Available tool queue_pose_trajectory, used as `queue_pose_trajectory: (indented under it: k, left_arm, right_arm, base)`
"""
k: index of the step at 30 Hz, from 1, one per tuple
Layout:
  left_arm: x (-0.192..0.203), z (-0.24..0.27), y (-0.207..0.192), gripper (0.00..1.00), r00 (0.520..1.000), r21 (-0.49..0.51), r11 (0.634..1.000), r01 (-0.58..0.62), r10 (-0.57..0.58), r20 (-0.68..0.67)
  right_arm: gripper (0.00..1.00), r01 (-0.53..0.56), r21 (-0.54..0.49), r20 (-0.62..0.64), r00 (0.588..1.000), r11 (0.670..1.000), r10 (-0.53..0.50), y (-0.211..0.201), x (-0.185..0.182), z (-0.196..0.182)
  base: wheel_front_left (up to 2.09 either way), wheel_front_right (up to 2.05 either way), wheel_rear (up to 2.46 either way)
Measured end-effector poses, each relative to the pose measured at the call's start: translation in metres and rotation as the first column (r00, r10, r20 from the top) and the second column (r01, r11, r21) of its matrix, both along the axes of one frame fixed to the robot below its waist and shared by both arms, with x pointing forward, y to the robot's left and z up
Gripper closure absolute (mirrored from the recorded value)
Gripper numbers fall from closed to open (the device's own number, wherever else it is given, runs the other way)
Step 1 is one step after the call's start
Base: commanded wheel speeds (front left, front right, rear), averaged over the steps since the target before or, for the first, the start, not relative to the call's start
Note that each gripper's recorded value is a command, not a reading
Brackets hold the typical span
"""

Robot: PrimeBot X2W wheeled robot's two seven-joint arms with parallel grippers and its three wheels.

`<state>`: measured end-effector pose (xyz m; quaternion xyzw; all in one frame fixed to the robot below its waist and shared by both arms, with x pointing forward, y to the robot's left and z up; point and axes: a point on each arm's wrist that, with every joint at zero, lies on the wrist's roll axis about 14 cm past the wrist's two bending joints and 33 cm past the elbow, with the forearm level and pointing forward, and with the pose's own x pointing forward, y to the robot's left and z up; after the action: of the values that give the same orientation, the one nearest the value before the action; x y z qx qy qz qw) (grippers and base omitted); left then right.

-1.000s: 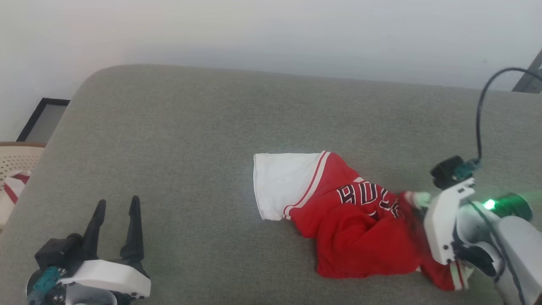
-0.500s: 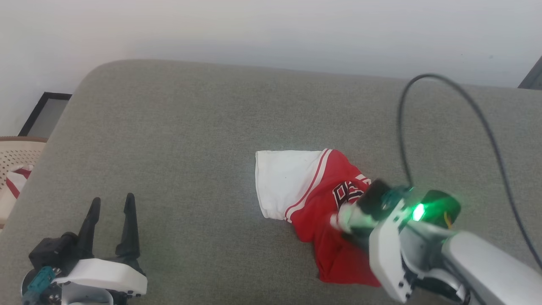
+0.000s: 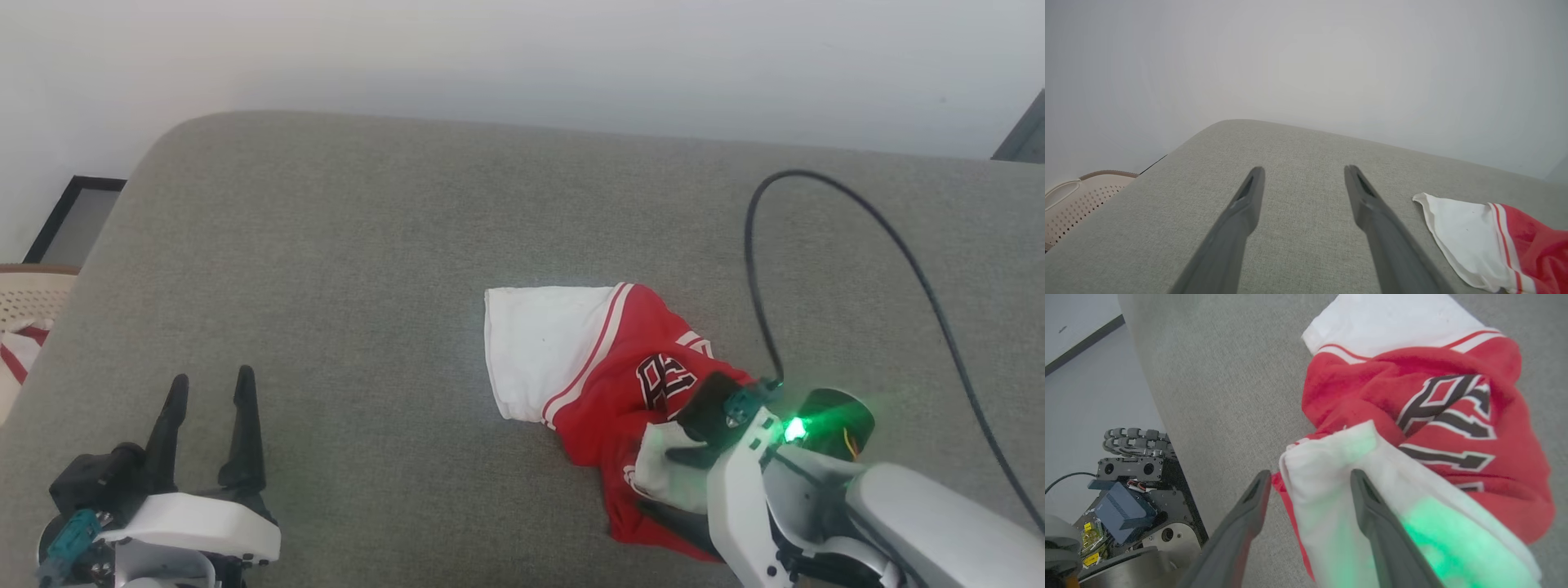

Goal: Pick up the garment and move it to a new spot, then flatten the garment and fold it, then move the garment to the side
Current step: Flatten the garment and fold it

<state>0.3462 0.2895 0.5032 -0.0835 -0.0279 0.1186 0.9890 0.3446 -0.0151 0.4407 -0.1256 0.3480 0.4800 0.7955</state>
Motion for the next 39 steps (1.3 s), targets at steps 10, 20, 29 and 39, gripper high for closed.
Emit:
queue_pose_trajectory:
  k: [10,20,29,39]
  left_arm:
    - [0.002,0.002,-0.003,0.0,1.0,0.004,1.0,0.012,-0.012,0.006]
    - [0.006,0.006,-0.01,0.0,0.999,0.007,0.999,0.036,-0.036,0.02]
    - [0.007,0.007,-0.013,0.0,0.998,0.014,0.999,0.052,-0.052,0.019]
    - [0.009,0.002,-0.013,0.0,0.999,0.009,0.999,0.049,-0.049,0.004]
  right_arm:
    - [0.0,0.088,0.124,0.086,0.991,0.988,-0.099,-0.012,0.024,0.045]
    - [0.0,0.29,0.086,0.148,0.942,0.953,-0.3,-0.072,0.048,0.049]
    - [0.0,0.373,-0.038,-0.019,0.927,0.927,-0.374,-0.098,0.017,0.0]
    - [0.3,0.35,-0.14,-0.155,0.916,0.926,-0.369,-0.089,-0.003,-0.05]
  base:
    - [0.0,0.0,0.0]
    - [0.0,0.0,0.0]
    - [0.0,0.0,0.0]
    - [0.0,0.0,0.0]
